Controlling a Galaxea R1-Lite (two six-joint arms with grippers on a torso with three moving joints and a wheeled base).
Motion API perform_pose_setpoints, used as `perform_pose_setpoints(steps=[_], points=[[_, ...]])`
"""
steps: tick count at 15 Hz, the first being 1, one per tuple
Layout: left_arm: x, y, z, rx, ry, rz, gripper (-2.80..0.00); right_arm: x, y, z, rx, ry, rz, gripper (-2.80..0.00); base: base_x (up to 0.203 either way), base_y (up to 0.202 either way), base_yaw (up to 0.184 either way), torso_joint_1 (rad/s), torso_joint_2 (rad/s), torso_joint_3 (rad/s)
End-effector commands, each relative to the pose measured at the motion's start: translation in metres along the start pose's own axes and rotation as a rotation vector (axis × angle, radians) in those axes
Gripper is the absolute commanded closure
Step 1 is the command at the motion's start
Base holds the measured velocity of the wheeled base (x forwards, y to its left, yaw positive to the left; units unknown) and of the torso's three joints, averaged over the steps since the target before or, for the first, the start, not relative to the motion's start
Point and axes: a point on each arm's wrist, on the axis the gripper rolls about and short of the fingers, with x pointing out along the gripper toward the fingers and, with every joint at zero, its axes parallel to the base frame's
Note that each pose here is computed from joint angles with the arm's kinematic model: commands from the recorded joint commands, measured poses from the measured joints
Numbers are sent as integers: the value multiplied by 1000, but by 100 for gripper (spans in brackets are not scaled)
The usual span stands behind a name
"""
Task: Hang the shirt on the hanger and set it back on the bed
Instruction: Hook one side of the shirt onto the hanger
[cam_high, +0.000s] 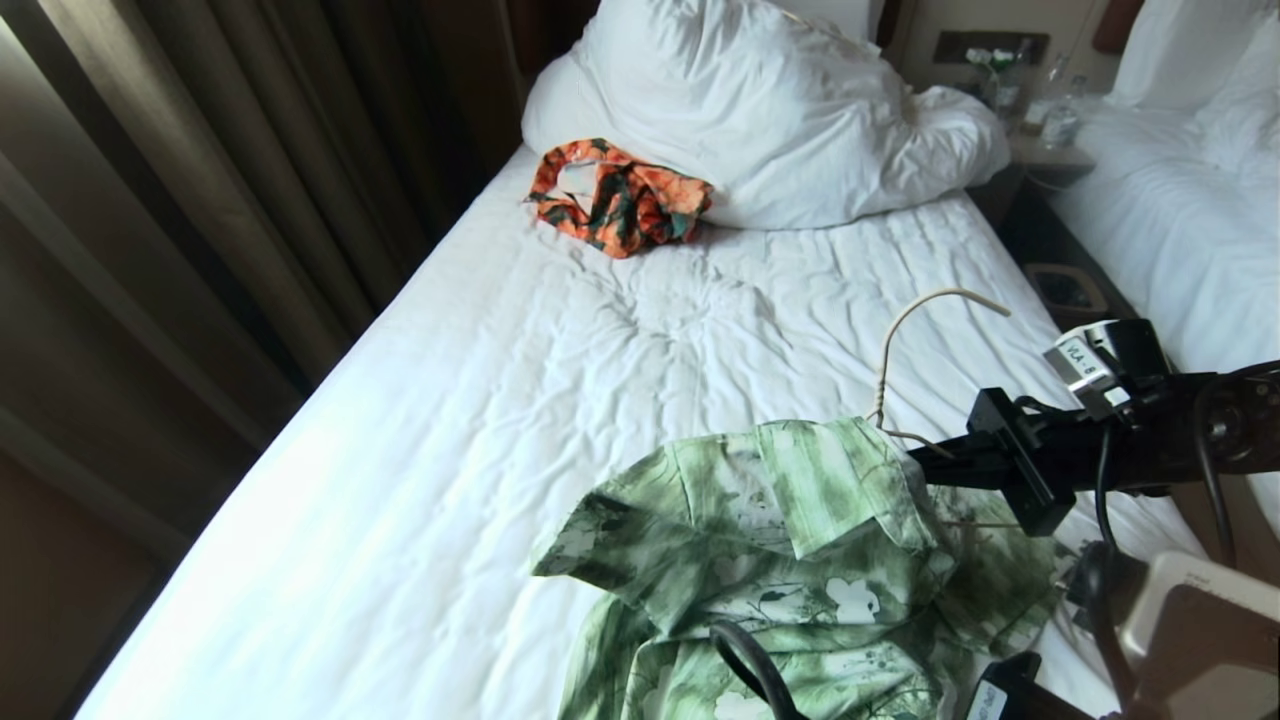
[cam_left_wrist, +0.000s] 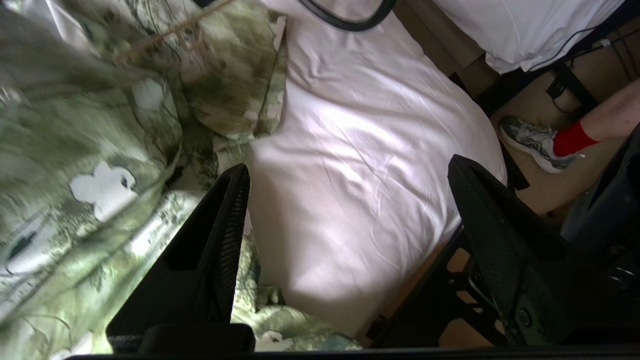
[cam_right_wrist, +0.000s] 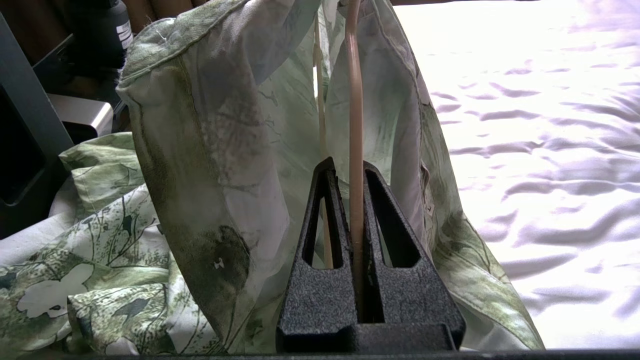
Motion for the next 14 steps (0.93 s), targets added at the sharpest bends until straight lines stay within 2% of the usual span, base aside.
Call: perform_pose_setpoints(steps=[1,2,5,8,10,12,14], points=[[-4,5,-10,-6,31,18,-216,-2,0,-1,-3,-7,-2,0,0,0,0,0,0,0],[-8,12,-7,-14,28,29,0,-2,0,-1,-4,-7,-2,0,0,0,0,0,0,0],[-36,42,5,-29,7,58,0,-2,0,2,-12,-10,1,0,0,0,0,0,0,0],[-82,67,14,13,-28,58,0,1,4,-6,22,-12,13,0,0,0,0,0,0,0],[-112,86,24,12,-78,62,0,2,8,-10,43,-11,17,0,0,0,0,0,0,0],[-130,113,30,32,-108,111,0,1,8,-2,19,-13,15,0,0,0,0,0,0,0],[-132,139,36,34,-119,165,0,7,9,-3,23,-17,32,0,0,0,0,0,0,0]])
